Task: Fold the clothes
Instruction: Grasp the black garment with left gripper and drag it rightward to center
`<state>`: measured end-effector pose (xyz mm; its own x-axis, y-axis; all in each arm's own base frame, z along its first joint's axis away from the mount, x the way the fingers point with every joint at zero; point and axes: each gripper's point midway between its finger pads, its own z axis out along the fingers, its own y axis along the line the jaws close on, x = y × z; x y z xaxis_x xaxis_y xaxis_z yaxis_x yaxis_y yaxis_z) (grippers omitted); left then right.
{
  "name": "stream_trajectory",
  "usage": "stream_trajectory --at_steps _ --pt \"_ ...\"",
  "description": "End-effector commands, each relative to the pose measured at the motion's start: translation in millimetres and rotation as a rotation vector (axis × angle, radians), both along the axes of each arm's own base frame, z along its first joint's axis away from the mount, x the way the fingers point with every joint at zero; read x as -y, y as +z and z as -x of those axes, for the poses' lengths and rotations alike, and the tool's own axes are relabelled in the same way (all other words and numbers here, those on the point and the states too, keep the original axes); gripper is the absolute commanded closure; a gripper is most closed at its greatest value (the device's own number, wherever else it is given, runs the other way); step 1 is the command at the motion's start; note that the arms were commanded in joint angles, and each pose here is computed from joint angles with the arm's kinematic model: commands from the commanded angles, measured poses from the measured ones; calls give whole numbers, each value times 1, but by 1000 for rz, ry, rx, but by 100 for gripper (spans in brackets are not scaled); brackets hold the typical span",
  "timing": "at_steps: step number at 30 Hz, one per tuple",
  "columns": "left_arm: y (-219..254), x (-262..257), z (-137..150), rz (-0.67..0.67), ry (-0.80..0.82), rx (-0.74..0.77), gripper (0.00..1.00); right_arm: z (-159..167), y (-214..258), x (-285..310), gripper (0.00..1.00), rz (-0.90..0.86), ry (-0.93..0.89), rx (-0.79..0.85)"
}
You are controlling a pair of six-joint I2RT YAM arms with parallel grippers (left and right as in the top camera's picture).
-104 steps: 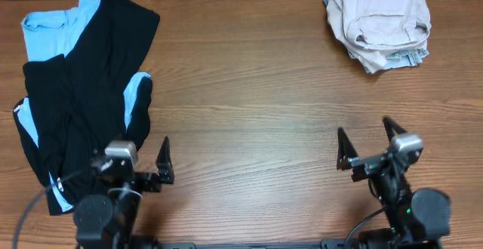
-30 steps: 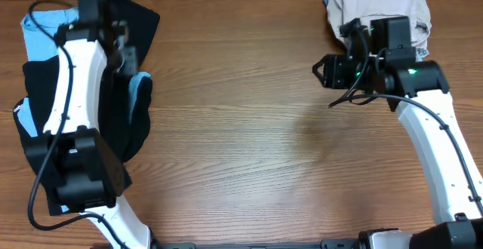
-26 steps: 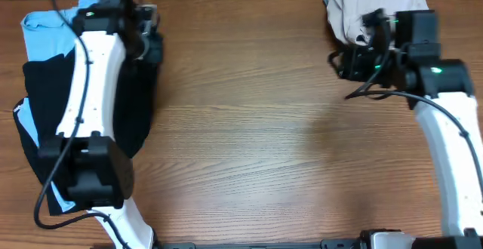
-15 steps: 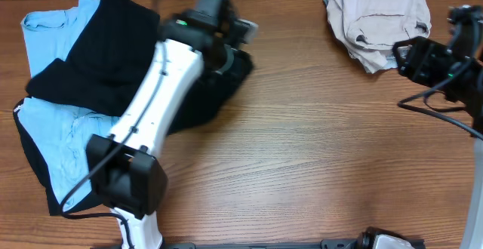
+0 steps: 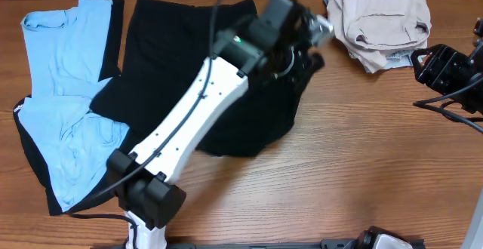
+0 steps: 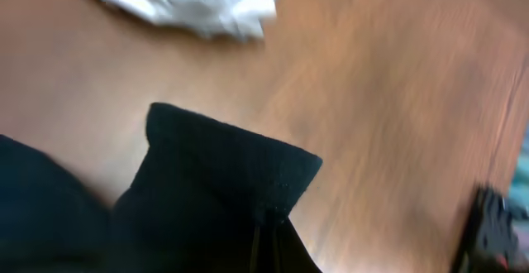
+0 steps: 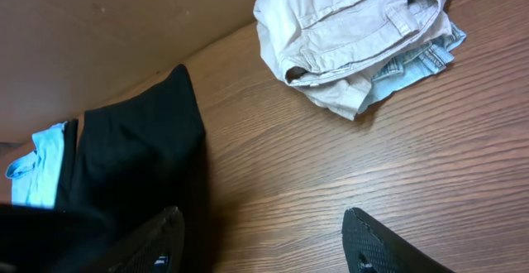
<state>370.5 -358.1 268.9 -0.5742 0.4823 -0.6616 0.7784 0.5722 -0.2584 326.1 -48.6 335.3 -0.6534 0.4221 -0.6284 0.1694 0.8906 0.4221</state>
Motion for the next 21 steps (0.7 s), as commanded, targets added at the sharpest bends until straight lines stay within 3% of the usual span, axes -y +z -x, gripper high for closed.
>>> stream_trajectory --at_steps 1,8,17,18,19,20,21 --pt "43 2 -8 86 9 74 96 2 12 -2 34 14 10 33" --pt "33 25 8 86 -48 59 96 4 10 11 32 19 -44 24" --pt "-17 84 18 74 -141 35 96 17 12 52 30 -39 -183 30" --pt "-22 89 18 73 -148 34 93 18 13 56 28 -48 -191 35" --pt "-28 96 19 74 -157 34 80 20 14 60 27 -56 -201 40" --pt "-33 101 19 75 -165 35 65 21 14 63 25 -64 -209 44" --pt "-36 105 19 76 -169 37 40 22 15 65 24 -67 -216 46"
